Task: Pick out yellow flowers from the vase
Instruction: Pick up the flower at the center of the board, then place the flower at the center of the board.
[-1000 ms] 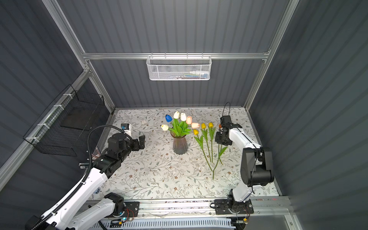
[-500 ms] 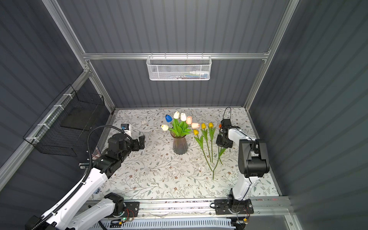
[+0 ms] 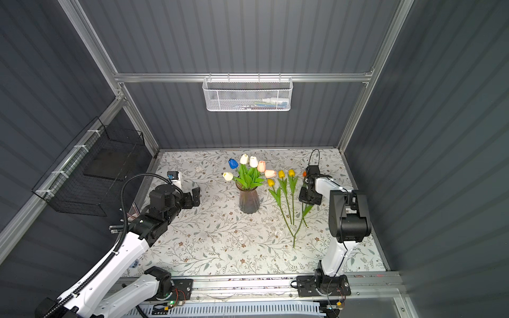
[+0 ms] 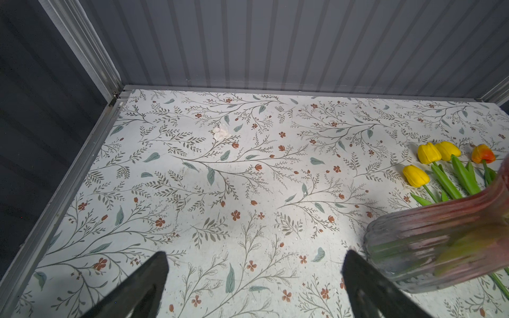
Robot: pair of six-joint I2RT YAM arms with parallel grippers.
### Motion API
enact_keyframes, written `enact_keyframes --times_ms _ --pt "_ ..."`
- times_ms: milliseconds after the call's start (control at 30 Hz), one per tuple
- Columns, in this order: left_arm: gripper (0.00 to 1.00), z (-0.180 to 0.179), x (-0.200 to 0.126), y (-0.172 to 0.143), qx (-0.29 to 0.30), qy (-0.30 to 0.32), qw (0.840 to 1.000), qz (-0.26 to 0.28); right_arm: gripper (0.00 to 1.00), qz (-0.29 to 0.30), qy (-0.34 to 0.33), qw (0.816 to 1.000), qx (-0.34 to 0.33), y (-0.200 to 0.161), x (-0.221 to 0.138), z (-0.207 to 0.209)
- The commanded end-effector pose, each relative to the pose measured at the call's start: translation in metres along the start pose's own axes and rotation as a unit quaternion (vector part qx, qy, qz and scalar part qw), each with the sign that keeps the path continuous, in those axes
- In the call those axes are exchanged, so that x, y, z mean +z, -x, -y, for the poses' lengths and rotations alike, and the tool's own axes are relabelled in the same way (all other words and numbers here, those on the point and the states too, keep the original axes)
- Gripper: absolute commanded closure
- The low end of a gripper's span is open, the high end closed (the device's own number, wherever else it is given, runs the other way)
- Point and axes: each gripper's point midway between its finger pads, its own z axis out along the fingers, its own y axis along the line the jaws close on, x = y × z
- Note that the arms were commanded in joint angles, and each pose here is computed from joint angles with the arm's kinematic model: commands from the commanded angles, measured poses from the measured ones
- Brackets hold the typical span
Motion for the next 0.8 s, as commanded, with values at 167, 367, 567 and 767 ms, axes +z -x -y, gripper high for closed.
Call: enact_keyframes --times_ms 167,367,567,767 --pt "0.00 -0.002 0.003 0.005 -0.001 0.008 1.000 0.004 0.96 0.042 -0.019 0.998 -0.033 0.024 -0.037 0.006" --pt "0.00 -0.003 0.008 0.001 0.004 0.013 1.000 -0.002 0.99 0.070 -0.032 0.993 -0.089 0.060 -0.064 0.008" --pt "0.00 -0.005 0.012 -0.003 0.012 0.022 1.000 -0.009 1.00 0.075 -0.070 0.987 -0.122 0.098 -0.057 0.028" --pt "0.00 -0.009 0.016 -0.009 0.013 0.031 0.999 -0.013 1.00 0.063 -0.033 0.993 -0.093 0.114 -0.033 0.035"
